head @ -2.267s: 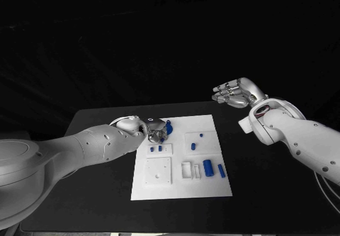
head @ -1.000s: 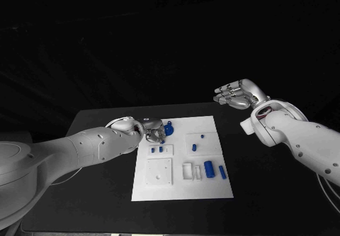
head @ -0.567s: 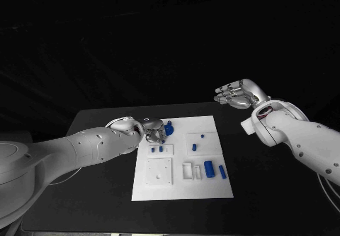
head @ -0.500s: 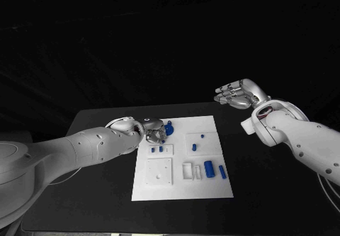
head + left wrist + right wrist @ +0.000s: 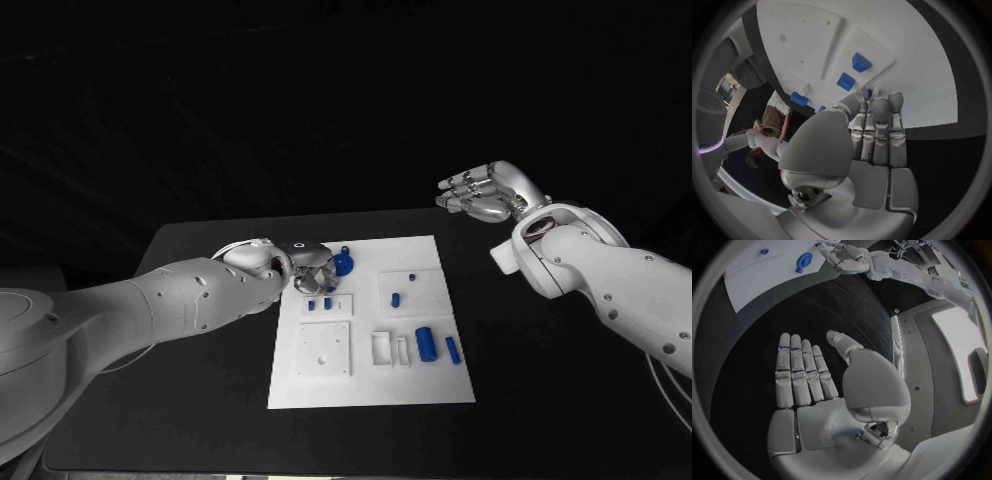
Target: Assemble the parts on the task board
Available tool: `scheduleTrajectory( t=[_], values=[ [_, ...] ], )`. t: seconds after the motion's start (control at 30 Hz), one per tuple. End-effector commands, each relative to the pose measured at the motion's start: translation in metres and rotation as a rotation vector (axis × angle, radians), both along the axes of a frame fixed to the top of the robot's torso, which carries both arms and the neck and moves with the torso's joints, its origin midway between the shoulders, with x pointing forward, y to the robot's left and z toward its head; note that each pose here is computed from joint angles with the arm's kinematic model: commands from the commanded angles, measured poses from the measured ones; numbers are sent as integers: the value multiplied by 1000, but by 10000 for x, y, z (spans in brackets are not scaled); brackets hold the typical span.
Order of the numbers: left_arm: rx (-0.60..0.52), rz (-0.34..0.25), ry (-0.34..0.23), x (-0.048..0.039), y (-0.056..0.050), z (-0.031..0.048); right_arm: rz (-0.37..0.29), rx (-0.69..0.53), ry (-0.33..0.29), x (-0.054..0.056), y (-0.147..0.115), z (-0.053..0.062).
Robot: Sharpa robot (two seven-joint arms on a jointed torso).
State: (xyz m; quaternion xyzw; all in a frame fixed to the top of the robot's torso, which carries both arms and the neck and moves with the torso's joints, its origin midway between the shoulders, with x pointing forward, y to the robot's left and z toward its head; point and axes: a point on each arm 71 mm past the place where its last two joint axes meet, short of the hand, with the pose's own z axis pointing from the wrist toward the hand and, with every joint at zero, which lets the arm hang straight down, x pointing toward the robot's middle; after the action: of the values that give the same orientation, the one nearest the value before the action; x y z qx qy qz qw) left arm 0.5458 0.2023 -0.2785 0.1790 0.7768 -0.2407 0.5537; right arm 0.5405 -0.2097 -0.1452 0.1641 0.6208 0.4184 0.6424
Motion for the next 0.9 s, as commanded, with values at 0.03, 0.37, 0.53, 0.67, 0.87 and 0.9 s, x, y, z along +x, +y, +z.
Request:
scheduleTrajectory(
  t=[0.03,0.37,0.53,0.67,0.87,0.9],
  values=[
    [30,-45,-27,-8,-25,7,15,-8,-3,-6,12,-3],
    [54,-62,-16,-8,-84,-23,15,-7,-2,-6,15,-7],
    [62,-70,-5,-12,-118,-35,15,-7,-2,-6,21,-10],
    [64,-72,-4,-11,-126,-38,16,-7,-2,-6,22,-11],
    [70,-75,3,-14,-139,-46,16,-6,-2,-6,24,-11],
    [72,-75,4,-14,-141,-48,16,-7,-2,-6,24,-11]
  ],
)
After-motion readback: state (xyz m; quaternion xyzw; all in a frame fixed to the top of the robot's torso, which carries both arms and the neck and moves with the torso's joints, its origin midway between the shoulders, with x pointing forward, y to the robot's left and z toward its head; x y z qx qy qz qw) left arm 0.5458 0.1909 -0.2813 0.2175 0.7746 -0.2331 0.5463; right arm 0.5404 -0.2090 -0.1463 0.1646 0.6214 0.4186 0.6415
